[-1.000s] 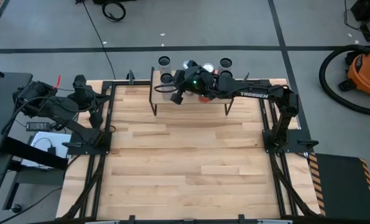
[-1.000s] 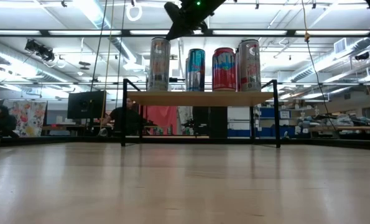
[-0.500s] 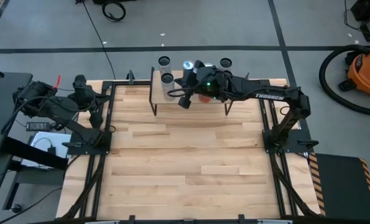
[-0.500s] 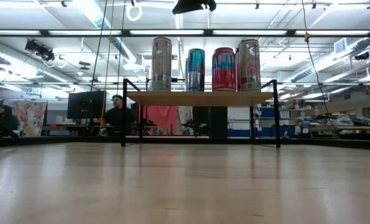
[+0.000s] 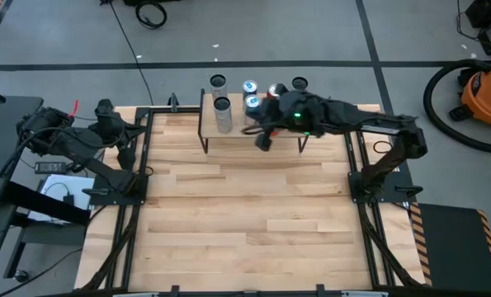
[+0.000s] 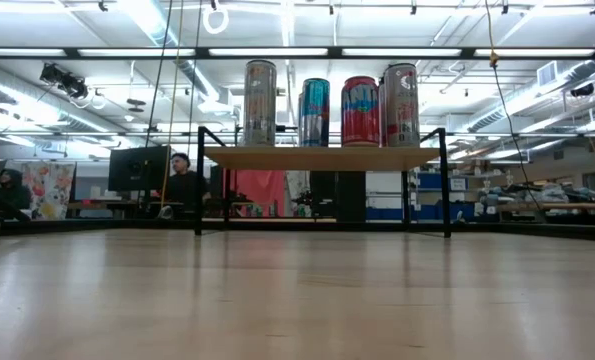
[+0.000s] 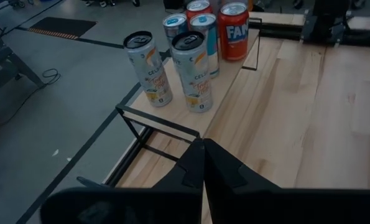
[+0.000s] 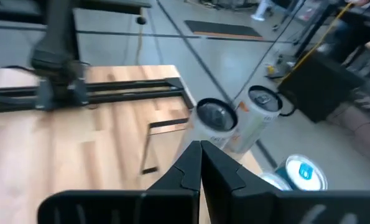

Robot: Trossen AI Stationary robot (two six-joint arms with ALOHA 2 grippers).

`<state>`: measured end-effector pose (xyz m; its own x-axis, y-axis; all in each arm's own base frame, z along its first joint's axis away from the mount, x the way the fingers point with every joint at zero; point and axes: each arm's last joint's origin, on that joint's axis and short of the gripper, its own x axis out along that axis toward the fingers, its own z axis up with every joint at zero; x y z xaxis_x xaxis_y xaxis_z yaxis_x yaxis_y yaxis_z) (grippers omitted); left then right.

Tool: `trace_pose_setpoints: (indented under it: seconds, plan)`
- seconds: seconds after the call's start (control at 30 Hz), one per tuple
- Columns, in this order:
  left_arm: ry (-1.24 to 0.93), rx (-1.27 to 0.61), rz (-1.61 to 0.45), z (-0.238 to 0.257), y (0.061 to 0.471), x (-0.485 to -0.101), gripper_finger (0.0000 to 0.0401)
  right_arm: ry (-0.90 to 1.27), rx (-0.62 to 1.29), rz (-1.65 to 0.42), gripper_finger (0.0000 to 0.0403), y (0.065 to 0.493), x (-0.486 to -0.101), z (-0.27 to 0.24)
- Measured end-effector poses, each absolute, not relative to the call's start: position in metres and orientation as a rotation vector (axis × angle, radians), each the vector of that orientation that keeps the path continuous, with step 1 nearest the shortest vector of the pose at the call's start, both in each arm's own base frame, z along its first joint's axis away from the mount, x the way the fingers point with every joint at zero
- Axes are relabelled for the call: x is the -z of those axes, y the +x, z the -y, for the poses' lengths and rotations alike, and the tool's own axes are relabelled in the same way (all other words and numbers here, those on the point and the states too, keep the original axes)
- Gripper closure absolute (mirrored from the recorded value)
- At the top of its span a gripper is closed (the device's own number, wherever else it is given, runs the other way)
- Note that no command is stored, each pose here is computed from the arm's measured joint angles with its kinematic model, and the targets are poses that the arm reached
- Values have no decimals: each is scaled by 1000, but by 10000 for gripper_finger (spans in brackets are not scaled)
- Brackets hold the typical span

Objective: Place canned beverage on shelf
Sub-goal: Return to Home Position

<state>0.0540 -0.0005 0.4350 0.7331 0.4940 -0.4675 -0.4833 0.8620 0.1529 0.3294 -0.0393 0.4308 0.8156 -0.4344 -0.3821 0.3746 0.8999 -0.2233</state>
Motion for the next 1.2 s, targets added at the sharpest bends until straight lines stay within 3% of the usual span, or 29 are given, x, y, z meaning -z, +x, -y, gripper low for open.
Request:
trace_pose_setpoints:
  seconds: [0.3, 0.47, 0.83, 1.2]
  plan:
    - [-87, -520, -415, -20, 9, -435, 394, -121, 332, -398, 387, 262, -465, 11]
    - [-144, -480, -358, -31, -18, -431, 394, -126, 308, -363, 387, 217, -459, 0]
    - [-130, -438, -296, -32, -20, -377, 394, -81, 261, -19, 387, 124, -391, -7]
    - [-114, -223, -204, -18, 1, -298, 394, -76, 236, 16, 387, 108, -291, -9]
